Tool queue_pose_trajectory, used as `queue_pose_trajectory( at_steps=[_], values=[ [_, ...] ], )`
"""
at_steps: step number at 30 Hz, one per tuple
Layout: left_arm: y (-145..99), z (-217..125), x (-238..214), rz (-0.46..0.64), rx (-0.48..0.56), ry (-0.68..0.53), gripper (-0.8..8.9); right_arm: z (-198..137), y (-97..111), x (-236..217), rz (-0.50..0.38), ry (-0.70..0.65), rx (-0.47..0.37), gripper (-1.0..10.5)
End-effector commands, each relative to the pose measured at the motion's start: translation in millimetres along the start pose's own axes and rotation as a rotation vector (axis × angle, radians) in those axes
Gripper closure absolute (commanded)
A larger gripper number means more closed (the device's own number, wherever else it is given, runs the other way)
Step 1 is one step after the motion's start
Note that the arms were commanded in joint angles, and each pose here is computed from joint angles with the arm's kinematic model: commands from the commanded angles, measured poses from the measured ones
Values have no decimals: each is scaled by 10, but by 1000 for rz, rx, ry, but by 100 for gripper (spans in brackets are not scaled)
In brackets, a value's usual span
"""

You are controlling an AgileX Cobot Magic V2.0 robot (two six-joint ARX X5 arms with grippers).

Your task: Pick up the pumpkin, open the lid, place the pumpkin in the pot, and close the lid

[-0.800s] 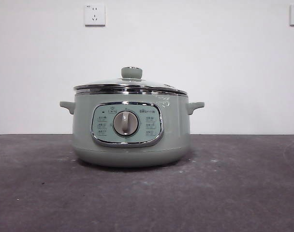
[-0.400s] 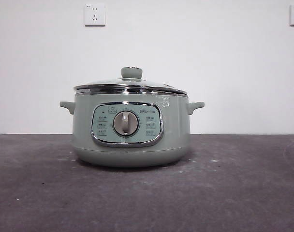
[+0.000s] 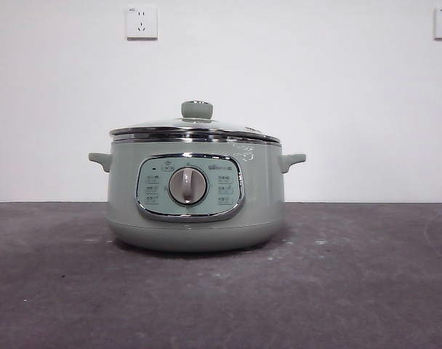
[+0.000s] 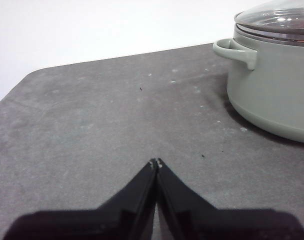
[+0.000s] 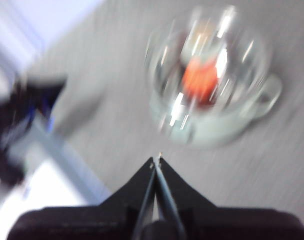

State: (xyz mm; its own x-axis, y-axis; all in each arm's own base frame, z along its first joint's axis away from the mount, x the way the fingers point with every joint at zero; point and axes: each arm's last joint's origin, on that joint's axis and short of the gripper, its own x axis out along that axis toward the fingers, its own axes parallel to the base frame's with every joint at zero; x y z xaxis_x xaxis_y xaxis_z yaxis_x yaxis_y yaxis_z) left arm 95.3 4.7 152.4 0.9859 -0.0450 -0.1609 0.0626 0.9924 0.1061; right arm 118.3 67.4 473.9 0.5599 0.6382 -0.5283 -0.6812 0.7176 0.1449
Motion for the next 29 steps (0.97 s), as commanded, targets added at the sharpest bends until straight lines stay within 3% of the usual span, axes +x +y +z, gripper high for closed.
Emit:
queue_pose_trajectory(
  at_steps=[1, 7, 13, 22, 29],
  values=[
    [-1, -50, 14, 2, -9, 15, 817, -18, -25, -219, -76, -153, -34, 943],
    [-1, -50, 14, 2, -9, 15, 817, -291, -108, -417, -280, -382, -42, 942],
    [-1, -51, 14, 2, -9, 15, 817, -819, -285, -150, -420, -563, -103, 942],
    [-1, -50, 14, 2, -9, 15, 817, -1764, -543, 526, -456, -649, -146, 942],
    [-1, -51, 14, 2, -9, 15, 817, -2324, -625, 837, -504, -621, -106, 942]
  ],
)
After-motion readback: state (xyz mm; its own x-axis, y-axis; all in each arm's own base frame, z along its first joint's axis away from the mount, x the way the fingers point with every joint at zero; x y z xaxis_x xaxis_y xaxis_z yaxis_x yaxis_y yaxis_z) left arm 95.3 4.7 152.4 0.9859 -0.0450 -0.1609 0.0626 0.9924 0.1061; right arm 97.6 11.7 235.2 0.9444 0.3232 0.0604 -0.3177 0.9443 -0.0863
